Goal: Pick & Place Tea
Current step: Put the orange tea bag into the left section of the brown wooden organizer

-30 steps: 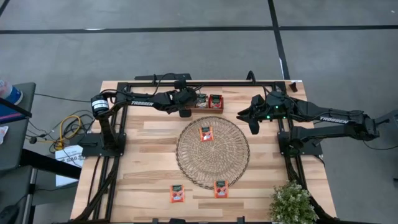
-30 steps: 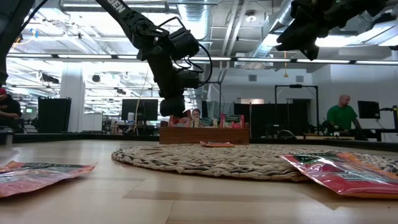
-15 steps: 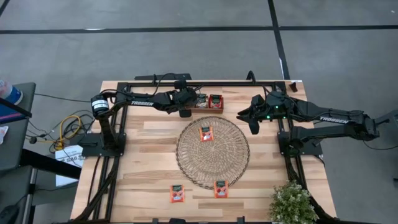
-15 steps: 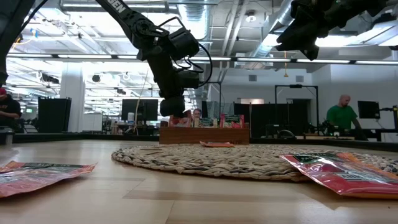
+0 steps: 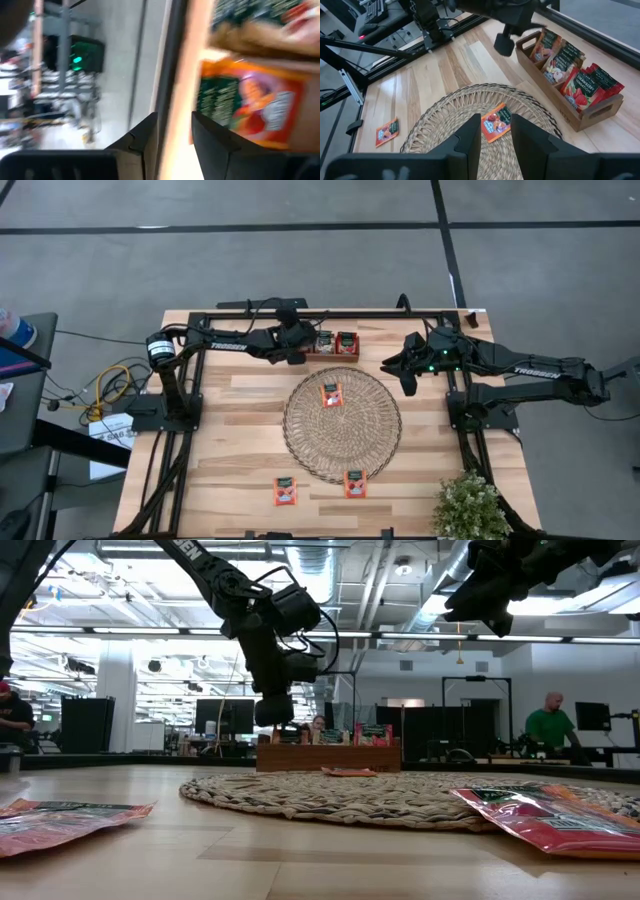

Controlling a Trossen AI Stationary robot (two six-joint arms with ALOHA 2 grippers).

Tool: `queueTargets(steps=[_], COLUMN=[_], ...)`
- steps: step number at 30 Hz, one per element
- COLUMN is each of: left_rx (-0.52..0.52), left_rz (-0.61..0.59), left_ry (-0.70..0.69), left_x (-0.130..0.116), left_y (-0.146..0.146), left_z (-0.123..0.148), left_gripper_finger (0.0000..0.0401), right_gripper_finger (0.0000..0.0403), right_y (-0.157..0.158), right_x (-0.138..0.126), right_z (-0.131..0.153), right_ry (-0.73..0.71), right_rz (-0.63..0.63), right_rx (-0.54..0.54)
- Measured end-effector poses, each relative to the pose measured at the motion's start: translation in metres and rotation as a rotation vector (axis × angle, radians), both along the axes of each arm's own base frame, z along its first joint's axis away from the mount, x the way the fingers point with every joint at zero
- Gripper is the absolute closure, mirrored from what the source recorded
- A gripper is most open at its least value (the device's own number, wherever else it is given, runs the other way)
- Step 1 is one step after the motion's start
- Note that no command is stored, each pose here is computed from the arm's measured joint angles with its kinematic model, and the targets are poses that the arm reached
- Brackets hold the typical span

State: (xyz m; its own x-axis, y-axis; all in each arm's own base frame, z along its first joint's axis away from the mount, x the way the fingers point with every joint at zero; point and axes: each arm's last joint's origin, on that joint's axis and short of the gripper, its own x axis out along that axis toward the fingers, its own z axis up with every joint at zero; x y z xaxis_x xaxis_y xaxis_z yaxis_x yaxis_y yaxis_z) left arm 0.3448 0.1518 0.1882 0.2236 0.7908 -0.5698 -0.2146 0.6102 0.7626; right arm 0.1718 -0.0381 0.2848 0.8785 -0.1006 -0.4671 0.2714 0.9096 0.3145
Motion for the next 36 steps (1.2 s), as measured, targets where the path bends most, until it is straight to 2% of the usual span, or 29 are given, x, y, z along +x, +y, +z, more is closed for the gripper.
queueTargets(steps=[5, 9, 13, 16, 20, 22, 24, 29, 33, 36], left_rx=[0.138, 0.149, 0.121, 0.018, -0.28, -0.43, -0.517, -0.563, -0.573, -0.625], left_rz=[0.042, -0.002, -0.041, -0.153, -0.343, -0.387, -0.378, -0.319, -0.316, -0.288], left_ry=[0.019, -0.077, -0.249, -0.317, -0.447, -0.507, -0.54, -0.547, -0.523, -0.531], left_x=[0.002, 0.004, 0.002, 0.0, -0.001, 0.001, 0.003, 0.011, 0.018, 0.023], left_y=[-0.01, -0.037, -0.072, -0.097, -0.126, -0.136, -0.141, -0.141, -0.143, -0.143], left_z=[0.024, 0.052, 0.078, 0.088, 0.095, 0.094, 0.091, 0.077, 0.066, 0.062], left_gripper_finger=[0.0288, 0.0288, 0.0288, 0.0288, 0.0288, 0.0288, 0.0288, 0.0289, 0.0289, 0.0289], right_gripper_finger=[0.0306, 0.0306, 0.0306, 0.0306, 0.0306, 0.0306, 0.0306, 0.0306, 0.0306, 0.0306], right_y=[0.0, 0.0, 0.0, 0.0, 0.0, 0.0, 0.0, 0.0, 0.003, 0.006], right_x=[0.0, 0.0, 0.0, 0.0, 0.0, 0.0, 0.0, 0.0, 0.0, 0.001], right_z=[0.0, 0.0, 0.001, 0.001, 0.001, 0.001, 0.0, -0.001, -0.001, 0.001], right_ry=[-0.001, -0.005, -0.006, -0.006, -0.006, -0.006, -0.003, 0.013, 0.024, 0.006], right_rz=[0.0, 0.0, 0.0, 0.0, 0.0, 0.0, 0.0, 0.016, 0.072, 0.112], right_rx=[0.0, -0.002, -0.002, -0.002, -0.002, -0.002, -0.002, -0.027, -0.102, -0.151])
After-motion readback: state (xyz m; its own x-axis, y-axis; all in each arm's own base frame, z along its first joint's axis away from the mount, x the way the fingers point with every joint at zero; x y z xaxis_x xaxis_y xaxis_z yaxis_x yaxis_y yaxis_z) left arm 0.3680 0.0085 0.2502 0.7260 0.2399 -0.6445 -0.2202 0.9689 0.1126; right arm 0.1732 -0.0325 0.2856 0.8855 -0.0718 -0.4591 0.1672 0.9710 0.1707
